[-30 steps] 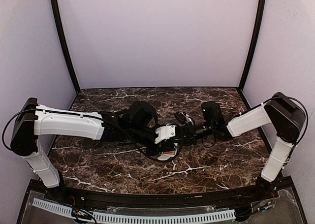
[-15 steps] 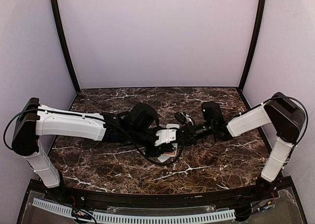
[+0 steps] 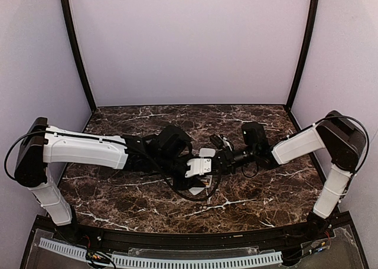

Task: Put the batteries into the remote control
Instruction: Place the battery in the battery compartment, then load the battery into the battery compartment.

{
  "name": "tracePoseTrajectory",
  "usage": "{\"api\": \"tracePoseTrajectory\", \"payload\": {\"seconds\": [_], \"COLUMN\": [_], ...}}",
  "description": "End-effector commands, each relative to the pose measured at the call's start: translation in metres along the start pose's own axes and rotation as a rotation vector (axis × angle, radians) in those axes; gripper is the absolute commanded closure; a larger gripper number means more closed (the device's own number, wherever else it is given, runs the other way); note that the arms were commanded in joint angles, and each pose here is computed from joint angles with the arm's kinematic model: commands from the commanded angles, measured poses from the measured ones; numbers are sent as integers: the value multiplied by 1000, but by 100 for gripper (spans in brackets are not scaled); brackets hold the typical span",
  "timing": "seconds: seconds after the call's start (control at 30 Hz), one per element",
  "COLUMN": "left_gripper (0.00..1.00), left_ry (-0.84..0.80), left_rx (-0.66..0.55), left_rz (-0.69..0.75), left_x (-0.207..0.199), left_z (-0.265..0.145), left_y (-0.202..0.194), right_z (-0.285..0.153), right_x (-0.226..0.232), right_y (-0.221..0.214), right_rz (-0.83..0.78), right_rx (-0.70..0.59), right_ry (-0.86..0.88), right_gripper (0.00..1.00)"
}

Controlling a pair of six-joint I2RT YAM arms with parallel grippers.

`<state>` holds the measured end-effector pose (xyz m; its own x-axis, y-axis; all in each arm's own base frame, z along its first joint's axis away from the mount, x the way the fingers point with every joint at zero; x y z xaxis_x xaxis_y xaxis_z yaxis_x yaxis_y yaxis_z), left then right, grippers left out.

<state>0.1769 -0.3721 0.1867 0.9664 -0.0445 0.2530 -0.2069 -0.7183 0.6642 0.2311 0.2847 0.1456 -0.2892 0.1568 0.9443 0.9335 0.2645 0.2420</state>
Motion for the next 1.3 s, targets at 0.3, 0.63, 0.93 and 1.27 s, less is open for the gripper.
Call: {"api": "tracePoseTrajectory", "payload": {"seconds": [0.3, 0.63, 0.93, 1.27], "left_gripper": [32, 1, 1, 6], "left_ry": [193, 345, 27, -171], "left_rx": [-135, -196, -257, -334], "left_rz": [-114, -600, -911, -1058], "left_x": [19, 48, 36, 32], "left_z": [-48, -87, -54, -23], "left_y": [25, -11, -33, -32], "right_z": [4, -4, -2, -2], "right_x": [-2, 6, 13, 13], "right_y": [3, 16, 30, 33], "right_rz": [-30, -77, -103, -109], "right_rx": [4, -82, -119, -130], "right_ry": [27, 31, 27, 14], "right_gripper": [100, 100, 100, 100]}}
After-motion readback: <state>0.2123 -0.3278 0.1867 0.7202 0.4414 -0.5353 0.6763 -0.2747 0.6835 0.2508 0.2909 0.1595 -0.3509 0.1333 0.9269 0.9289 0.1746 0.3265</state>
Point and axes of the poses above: each gripper's point midway between its finger pads, its own z axis out along the fingers, its own x axis along the line the jaws close on, y = z × x, the point moved 8 cm from there along -z, back along the fingers
